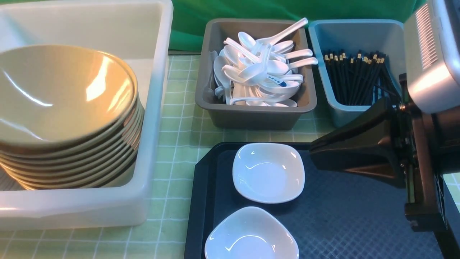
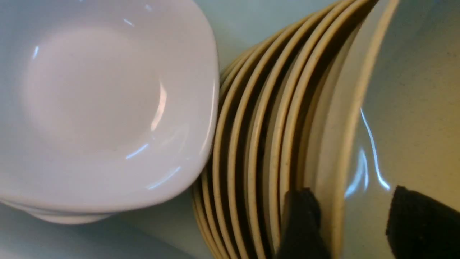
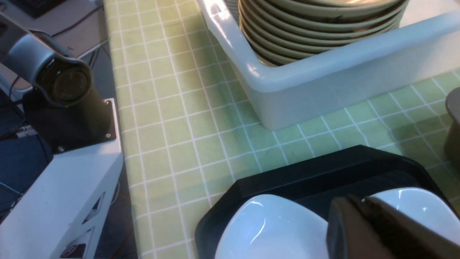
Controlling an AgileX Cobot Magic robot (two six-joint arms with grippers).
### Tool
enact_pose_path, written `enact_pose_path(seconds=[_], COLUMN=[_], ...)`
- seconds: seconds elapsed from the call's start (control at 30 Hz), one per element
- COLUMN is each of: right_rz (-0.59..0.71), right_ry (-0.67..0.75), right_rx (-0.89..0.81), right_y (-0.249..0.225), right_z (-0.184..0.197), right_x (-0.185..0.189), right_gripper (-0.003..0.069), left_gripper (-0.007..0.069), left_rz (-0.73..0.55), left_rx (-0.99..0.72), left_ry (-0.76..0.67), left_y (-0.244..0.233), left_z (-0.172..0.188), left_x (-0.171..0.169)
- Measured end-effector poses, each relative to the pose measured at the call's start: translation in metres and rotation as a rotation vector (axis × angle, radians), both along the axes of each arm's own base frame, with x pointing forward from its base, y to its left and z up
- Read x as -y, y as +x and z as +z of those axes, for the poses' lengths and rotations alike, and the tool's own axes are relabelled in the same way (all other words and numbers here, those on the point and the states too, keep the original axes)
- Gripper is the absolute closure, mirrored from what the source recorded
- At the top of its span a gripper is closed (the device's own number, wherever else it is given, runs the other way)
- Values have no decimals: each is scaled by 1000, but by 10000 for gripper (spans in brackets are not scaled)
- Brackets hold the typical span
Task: On green table put chopsticks spoon bowls plates into blue grey white boxes.
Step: 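Place the tan bowl onto the bowl stack in the left bin with the left gripper, then grasp the small white bowl on the black tray by its rim with the left gripper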
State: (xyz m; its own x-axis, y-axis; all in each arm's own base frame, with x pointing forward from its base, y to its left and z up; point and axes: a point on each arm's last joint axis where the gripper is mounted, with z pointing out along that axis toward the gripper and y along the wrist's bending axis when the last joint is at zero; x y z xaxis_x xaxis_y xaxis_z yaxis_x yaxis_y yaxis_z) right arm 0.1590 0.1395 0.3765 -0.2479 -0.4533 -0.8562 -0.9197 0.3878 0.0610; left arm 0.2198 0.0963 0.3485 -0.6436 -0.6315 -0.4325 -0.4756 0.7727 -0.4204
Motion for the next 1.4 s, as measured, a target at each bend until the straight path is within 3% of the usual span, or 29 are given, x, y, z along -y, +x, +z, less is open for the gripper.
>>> enact_pose_path(seconds=[0.17, 0.27, 0.4, 0.5, 0.53, 0.63, 0.83, 1.0, 1.4], right_rz=[6, 7, 7, 7, 7, 7, -8, -13, -8], right_ry=[-3, -3, -3, -3, -2, -1, 14, 25, 24], right_rx=[-5, -5, -6, -4, -4, -3, -16, -20, -26], right_y=[-1, -1, -1, -1, -1, -1, 0, 0, -1], right_z=[0, 0, 0, 0, 1, 1, 2, 3, 3], right_x=[0, 0, 0, 0, 0, 0, 0, -1, -1], right_gripper=[612, 612, 612, 612, 612, 612, 612, 612, 603], left_gripper=[28, -33, -38, -38, -38, -35, 39, 88, 88], left_rz=[-11, -22, -197, -475, -596, -753, -995, -1073, -938], left_rx=[49, 94, 175, 254, 275, 274, 202, 64, -148], left_ry=[126, 167, 164, 106, 60, -32, -135, -175, -109], left_y=[-3, -9, -16, -12, -10, -2, 26, 49, 106], left_z=[35, 63, 90, 91, 86, 64, 5, -40, -126], left_x=[1, 4, 36, 75, 95, 127, 207, 256, 274])
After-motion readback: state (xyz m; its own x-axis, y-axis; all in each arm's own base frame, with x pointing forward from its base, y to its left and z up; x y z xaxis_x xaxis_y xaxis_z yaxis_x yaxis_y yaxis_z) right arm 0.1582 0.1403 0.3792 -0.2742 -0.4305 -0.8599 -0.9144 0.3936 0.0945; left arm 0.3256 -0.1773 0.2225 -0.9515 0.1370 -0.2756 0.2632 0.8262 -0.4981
